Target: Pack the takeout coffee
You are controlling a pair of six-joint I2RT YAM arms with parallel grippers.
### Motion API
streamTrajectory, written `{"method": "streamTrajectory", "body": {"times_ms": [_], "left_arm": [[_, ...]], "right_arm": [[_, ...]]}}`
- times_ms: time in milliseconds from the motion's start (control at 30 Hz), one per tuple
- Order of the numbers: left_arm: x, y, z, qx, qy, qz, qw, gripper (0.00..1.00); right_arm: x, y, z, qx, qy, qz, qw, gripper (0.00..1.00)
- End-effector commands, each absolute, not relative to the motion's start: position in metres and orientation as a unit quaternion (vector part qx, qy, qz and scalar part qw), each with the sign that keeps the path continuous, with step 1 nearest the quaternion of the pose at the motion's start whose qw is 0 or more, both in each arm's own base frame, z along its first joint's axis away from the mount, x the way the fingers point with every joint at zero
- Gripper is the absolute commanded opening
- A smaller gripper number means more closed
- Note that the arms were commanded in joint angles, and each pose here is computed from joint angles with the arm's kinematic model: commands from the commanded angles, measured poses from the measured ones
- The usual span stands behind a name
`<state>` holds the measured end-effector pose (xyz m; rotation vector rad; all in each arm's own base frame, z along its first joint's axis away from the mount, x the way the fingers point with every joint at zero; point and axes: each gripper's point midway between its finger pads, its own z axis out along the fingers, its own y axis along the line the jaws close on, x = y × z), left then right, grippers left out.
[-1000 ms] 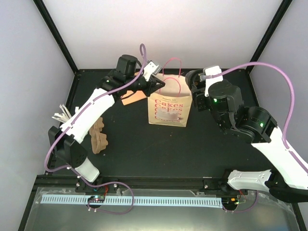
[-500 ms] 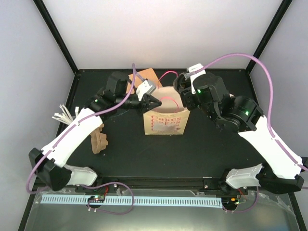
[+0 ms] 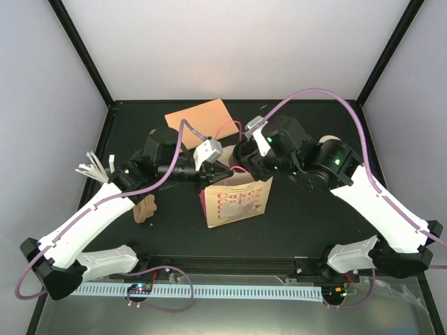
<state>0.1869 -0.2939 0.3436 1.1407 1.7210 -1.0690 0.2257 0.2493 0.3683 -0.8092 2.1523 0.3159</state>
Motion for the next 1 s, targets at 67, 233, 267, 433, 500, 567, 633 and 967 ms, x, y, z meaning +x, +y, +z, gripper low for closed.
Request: {"method": "streamTrajectory", "body": {"times_ms": [67, 233, 267, 433, 500, 567, 633, 967], "left_arm": [[0.167, -0.299, 0.357, 0.455, 0.658, -0.439, 0.409, 0.02], [0.151, -0.304, 0.352, 0.468, 0.653, -0.448, 0.393, 0.01], [0.149, -0.305, 0.35, 0.468, 0.653, -0.448, 0.392, 0.02], [0.136, -0.308, 0.348, 0.473, 0.647, -0.457, 0.385, 0.01], [0.13, -0.31, 0.349, 0.477, 0.643, -0.463, 0.381, 0.02], [0.124, -0.312, 0.35, 0.48, 0.638, -0.468, 0.38, 0.01], [0.119, -0.314, 0.35, 0.482, 0.635, -0.471, 0.376, 0.02], [0.105, -0.32, 0.345, 0.489, 0.636, -0.476, 0.361, 0.02]], "right_arm": [[0.203, 0.256, 0.339, -0.36, 0.855, 0.138, 0.346, 0.63], [0.197, 0.257, 0.322, -0.368, 0.86, 0.138, 0.325, 0.63], [0.195, 0.257, 0.32, -0.37, 0.86, 0.14, 0.321, 0.63], [0.19, 0.261, 0.307, -0.377, 0.862, 0.145, 0.305, 0.63], [0.188, 0.264, 0.3, -0.381, 0.863, 0.147, 0.298, 0.62], [0.185, 0.265, 0.293, -0.384, 0.864, 0.146, 0.29, 0.62], [0.183, 0.266, 0.288, -0.385, 0.866, 0.145, 0.285, 0.61], [0.169, 0.259, 0.265, -0.384, 0.873, 0.146, 0.263, 0.6]]}}
